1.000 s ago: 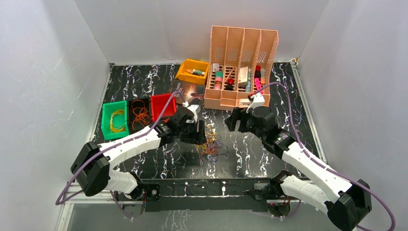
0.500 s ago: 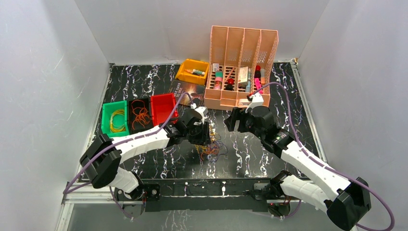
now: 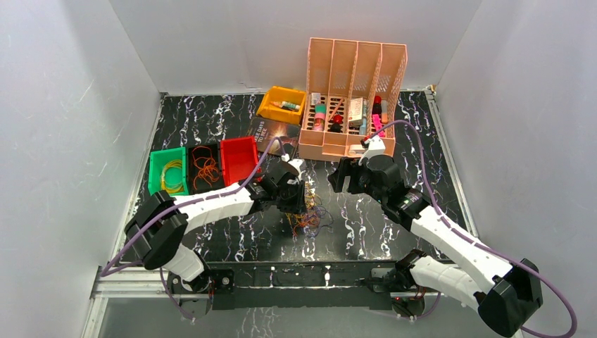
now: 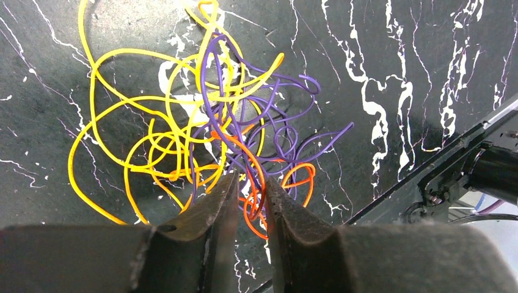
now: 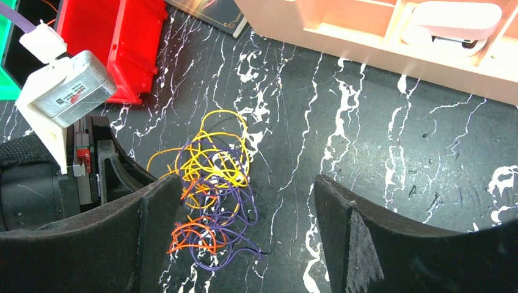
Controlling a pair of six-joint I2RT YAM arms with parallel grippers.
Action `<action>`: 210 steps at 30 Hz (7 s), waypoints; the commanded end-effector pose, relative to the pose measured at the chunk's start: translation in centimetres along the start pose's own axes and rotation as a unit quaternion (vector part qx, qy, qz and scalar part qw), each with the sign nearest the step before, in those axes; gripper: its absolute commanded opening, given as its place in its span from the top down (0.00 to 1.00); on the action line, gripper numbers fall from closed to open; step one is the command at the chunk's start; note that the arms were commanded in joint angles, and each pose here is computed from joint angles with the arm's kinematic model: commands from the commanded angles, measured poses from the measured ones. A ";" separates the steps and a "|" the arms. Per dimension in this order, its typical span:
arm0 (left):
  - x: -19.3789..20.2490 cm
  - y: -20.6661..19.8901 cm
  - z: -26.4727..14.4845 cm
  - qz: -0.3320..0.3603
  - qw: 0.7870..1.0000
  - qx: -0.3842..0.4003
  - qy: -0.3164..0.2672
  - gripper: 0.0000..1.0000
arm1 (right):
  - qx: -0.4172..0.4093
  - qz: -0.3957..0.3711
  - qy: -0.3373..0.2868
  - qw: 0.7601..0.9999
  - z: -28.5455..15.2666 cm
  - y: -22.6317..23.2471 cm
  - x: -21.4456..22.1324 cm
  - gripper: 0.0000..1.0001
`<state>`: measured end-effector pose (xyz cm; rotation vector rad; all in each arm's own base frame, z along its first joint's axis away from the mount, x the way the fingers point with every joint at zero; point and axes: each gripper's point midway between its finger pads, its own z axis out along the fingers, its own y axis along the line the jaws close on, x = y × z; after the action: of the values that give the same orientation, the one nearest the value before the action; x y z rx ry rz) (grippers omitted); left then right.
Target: Untangle the cables
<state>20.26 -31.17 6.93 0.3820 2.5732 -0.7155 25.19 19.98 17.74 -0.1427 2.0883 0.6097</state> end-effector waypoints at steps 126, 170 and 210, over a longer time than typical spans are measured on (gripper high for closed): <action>-19.9 -10.4 -26.2 0.180 0.934 0.025 -0.307 1.00 | -0.429 -0.129 -0.157 0.880 -5.7 14.9 -5.9 0.28; -20.5 -9.1 -29.2 0.166 0.920 0.001 -0.354 1.00 | -0.408 -0.094 -0.072 0.905 -2.1 12.6 -0.1 0.98; -24.5 10.1 -34.1 0.087 0.875 -0.349 -0.324 1.00 | -0.352 -0.078 -0.043 0.932 -3.2 11.0 -0.1 0.39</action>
<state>33.22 -9.92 39.76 0.1218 1.9417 0.1509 19.00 28.05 21.37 -0.6581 1.7298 1.2329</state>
